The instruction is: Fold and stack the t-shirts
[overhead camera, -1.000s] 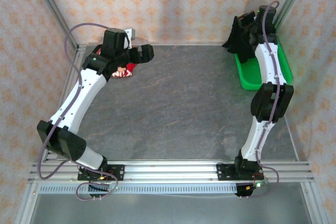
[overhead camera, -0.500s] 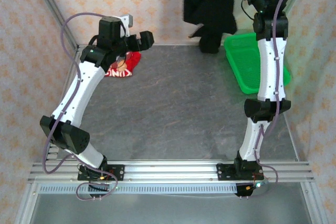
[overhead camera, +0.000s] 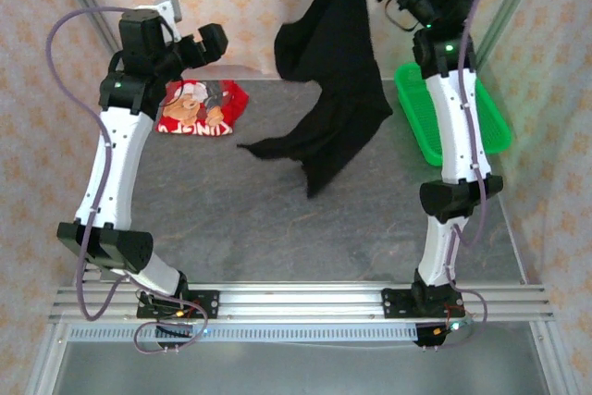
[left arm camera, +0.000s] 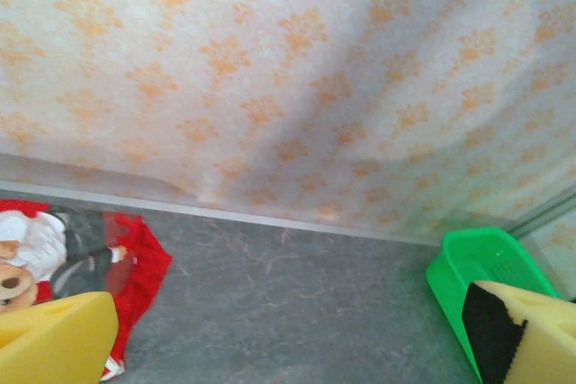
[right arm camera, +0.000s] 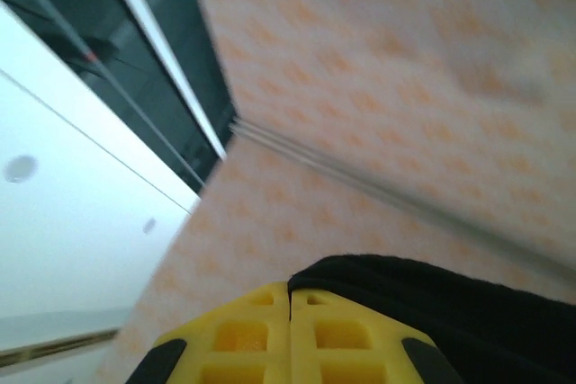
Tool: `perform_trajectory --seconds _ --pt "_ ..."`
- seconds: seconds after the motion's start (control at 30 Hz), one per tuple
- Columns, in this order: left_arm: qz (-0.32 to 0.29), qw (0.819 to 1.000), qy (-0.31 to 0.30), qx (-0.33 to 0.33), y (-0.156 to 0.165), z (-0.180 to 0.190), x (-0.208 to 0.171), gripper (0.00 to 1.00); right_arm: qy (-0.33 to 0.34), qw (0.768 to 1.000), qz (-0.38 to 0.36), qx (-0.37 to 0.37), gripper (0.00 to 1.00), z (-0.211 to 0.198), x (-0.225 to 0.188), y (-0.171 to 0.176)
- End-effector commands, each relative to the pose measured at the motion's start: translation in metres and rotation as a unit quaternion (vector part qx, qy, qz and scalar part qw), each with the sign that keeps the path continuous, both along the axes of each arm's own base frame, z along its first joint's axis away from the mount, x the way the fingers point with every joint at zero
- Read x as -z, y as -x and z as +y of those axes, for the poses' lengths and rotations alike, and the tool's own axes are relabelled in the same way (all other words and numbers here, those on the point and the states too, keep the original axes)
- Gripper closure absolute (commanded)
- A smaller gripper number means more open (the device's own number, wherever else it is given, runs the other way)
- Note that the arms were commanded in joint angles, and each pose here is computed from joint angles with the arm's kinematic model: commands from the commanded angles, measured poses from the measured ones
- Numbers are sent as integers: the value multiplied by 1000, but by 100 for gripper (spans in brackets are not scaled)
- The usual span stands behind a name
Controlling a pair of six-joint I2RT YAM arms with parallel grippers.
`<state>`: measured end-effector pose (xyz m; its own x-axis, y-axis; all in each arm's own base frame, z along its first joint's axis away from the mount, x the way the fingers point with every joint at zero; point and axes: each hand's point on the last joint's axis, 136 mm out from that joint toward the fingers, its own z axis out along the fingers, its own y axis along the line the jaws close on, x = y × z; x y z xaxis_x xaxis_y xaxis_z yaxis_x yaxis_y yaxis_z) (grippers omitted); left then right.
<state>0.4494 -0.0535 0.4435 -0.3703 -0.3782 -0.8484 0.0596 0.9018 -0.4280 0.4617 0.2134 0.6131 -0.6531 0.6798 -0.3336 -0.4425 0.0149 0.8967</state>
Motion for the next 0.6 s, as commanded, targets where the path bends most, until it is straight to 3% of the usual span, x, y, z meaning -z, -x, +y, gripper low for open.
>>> perform_trajectory --seconds 0.0,0.17,0.23,0.43,0.57 --pt "11 1000 -10 0 18 1 7 0 61 990 122 -44 100 20 94 -9" --pt "54 999 0 11 28 -4 50 0 171 938 300 11 100 -2 272 -10" --pt "79 997 1 21 34 -11 74 0 192 918 344 43 100 -21 320 -4" --pt "195 976 -22 90 66 -60 162 0 199 893 385 119 100 -77 377 4" --pt "291 952 12 99 89 -72 220 1 226 879 391 155 100 -103 390 9"
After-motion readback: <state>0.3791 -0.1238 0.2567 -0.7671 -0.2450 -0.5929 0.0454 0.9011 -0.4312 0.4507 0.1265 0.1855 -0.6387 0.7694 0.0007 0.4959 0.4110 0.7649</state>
